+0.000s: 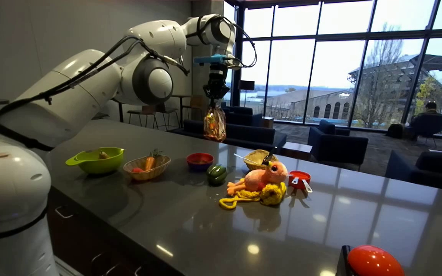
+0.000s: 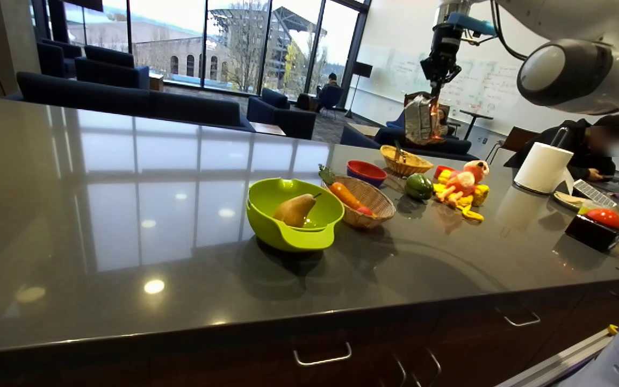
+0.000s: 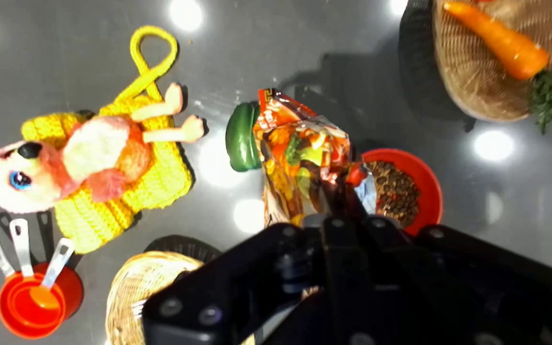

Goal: Move the orange packet to the right

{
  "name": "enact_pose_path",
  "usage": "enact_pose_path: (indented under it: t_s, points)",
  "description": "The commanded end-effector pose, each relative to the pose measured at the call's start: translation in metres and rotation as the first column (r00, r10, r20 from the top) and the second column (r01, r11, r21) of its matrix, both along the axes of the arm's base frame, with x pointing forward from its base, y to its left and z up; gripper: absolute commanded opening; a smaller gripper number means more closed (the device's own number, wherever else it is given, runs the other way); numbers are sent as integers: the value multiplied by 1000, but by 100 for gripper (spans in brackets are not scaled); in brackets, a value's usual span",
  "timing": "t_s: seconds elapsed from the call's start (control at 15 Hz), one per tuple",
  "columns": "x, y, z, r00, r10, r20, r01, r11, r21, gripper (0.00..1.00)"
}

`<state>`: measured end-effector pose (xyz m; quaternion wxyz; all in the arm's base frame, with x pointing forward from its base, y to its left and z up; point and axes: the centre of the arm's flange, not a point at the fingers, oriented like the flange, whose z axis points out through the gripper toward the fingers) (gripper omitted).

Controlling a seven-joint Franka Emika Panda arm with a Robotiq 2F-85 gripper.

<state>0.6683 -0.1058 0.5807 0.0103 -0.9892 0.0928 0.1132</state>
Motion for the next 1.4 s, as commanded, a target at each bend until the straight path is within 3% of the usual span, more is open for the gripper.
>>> enact_pose_path:
  t_s: [0.0,0.33,0.87,1.07,1.33]
  points:
    - [-37,6,17,994,15,-111,-5,996,87,0]
    - [-70,21,9,956,50,-289,7,981,191,0]
    - [-88,9,-15,868,68,-491,99,947,305,0]
    - [-89,3,-28,834,87,-545,131,928,348,0]
    - [-86,1,-42,813,101,-573,158,910,383,0]
